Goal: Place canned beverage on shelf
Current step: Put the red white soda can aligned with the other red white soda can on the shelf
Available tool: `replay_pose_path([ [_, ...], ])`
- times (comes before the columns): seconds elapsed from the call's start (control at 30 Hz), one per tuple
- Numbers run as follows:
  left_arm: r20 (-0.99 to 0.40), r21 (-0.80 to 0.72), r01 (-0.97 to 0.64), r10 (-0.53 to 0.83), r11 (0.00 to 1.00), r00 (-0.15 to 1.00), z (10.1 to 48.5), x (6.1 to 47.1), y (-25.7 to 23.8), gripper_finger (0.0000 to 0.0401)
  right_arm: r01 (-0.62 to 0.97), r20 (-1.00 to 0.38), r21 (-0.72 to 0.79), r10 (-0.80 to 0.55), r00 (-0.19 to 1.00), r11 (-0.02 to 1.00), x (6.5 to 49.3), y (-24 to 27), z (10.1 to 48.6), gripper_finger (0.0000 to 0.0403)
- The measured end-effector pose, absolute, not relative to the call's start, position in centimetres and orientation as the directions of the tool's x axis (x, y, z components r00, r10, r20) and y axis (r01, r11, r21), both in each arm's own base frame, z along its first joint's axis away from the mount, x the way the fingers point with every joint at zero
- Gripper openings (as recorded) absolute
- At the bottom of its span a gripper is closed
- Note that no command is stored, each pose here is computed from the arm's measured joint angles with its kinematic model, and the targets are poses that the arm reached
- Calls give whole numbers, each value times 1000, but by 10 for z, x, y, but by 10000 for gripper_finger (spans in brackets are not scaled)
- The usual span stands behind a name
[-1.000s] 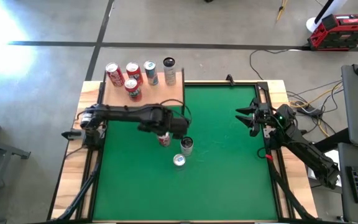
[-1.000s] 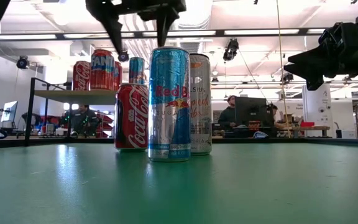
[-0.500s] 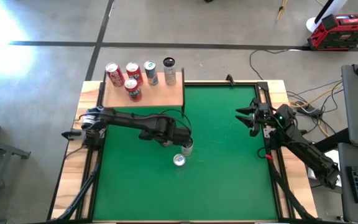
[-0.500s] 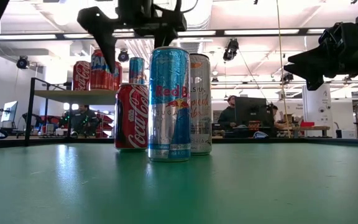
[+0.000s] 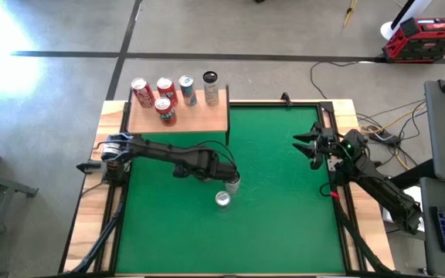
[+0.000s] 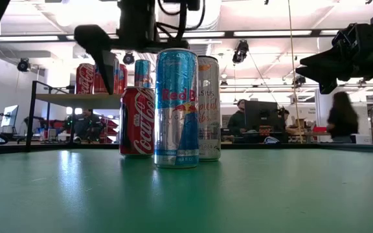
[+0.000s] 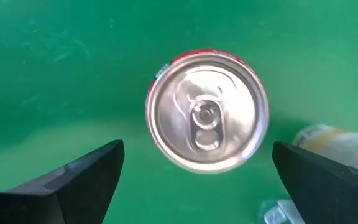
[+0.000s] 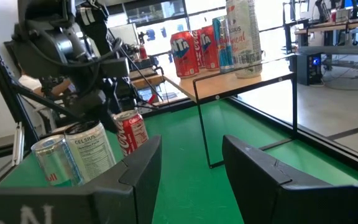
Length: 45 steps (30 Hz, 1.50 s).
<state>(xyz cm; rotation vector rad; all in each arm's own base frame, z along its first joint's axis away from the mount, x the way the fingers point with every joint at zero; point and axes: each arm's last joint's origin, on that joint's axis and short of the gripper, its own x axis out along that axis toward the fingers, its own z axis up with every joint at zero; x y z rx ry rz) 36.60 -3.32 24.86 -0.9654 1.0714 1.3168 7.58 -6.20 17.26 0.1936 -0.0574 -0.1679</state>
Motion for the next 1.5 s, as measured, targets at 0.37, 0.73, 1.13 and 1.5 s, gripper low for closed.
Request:
replay_pose_path([
  [0.37, -939, 7, -1000, 344, -17, -12, 236, 369, -27, 390, 160, 40, 196, -171, 984, 967, 76, -62, 173, 162],
  [0.73, -934, 8, -999, 358, -33, -19, 218, 364, -26, 293, 160, 41, 196, -171, 984, 967, 76, -62, 173, 162],
  [1.13, -945, 62, -998, 324, 21, -52, 238, 362, -33, 282, 160, 41, 196, -171, 984, 967, 76, -62, 173, 162],
  [1.5, -912, 47, -999, 409, 12, -38, 284, 333, -67, 282, 160, 40, 196, -171, 984, 967, 76, -62, 173, 162],
])
